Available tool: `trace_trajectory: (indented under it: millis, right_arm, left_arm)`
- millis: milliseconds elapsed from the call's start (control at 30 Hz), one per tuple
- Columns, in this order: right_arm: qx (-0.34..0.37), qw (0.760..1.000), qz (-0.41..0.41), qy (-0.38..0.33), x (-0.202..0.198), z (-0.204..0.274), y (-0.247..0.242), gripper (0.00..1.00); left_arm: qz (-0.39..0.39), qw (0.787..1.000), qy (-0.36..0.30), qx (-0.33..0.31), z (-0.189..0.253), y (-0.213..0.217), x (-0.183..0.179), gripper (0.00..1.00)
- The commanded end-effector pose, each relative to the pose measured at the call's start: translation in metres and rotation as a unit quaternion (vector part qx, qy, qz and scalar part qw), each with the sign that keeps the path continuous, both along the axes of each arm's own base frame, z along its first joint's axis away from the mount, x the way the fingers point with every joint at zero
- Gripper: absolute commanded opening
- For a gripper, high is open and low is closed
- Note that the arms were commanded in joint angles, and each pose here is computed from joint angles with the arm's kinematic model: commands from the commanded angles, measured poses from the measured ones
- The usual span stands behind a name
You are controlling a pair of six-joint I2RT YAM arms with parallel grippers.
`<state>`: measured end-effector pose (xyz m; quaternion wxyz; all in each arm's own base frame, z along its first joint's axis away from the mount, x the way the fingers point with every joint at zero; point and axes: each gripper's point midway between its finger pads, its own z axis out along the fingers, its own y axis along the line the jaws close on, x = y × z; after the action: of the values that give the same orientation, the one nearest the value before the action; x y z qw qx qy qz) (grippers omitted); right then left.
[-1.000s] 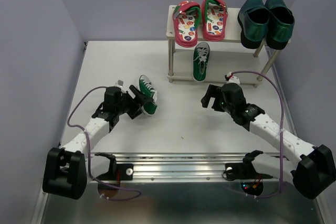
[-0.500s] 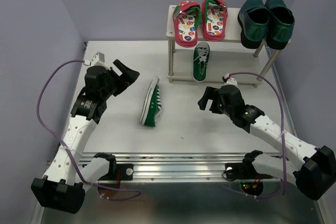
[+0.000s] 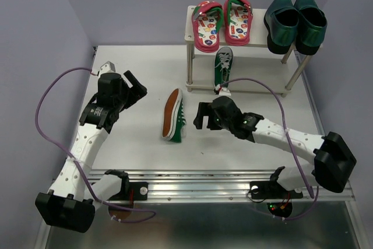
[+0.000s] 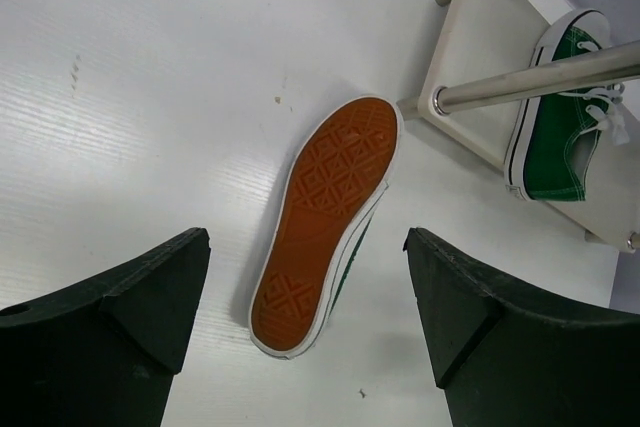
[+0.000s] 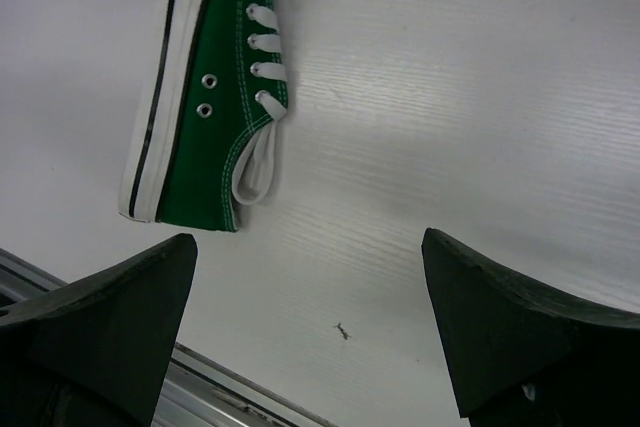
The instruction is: Place and organize the shoes onto the shoe shelf
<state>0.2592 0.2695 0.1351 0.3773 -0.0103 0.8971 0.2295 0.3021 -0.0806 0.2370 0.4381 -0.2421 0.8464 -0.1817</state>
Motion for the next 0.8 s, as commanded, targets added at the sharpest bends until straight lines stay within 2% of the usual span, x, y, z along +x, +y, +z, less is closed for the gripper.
trace_trajectory:
  millis: [0, 200, 433, 533, 733, 767]
  right_arm:
    - [0.038, 0.999, 0.011, -0.011, 0.01, 0.014, 0.039, 1.0]
    - [-0.005, 0.999, -0.005, 0.04, 0.016, -0.032, 0.061, 1.0]
    - [-0.033, 0.998, -0.018, 0.04, 0.036, -0.043, 0.08, 1.0]
    - [-0.057, 0.997, -0.011, 0.048, 0.044, -0.063, 0.093, 1.0]
    - [-0.038, 0.998, 0.032, 0.032, 0.06, -0.051, 0.137, 1.0]
    - [-0.011, 0.998, 0.053, 0.025, 0.063, -0.041, 0.153, 1.0]
  left_arm:
    - [0.006, 0.999, -0.034, 0.021, 0.023, 0.007, 0.004, 0.89]
    - [0.004, 0.999, -0.023, 0.022, 0.013, 0.007, 0.001, 0.89]
    - [0.006, 0.999, -0.028, 0.034, 0.018, 0.011, 0.001, 0.89]
    - [0.01, 0.999, -0.028, 0.037, 0.018, 0.013, 0.0, 0.89]
    - [0.02, 0.998, -0.015, 0.052, 0.007, 0.022, -0.001, 0.89]
    - [0.016, 0.999, -0.003, 0.051, -0.003, 0.02, -0.002, 0.89]
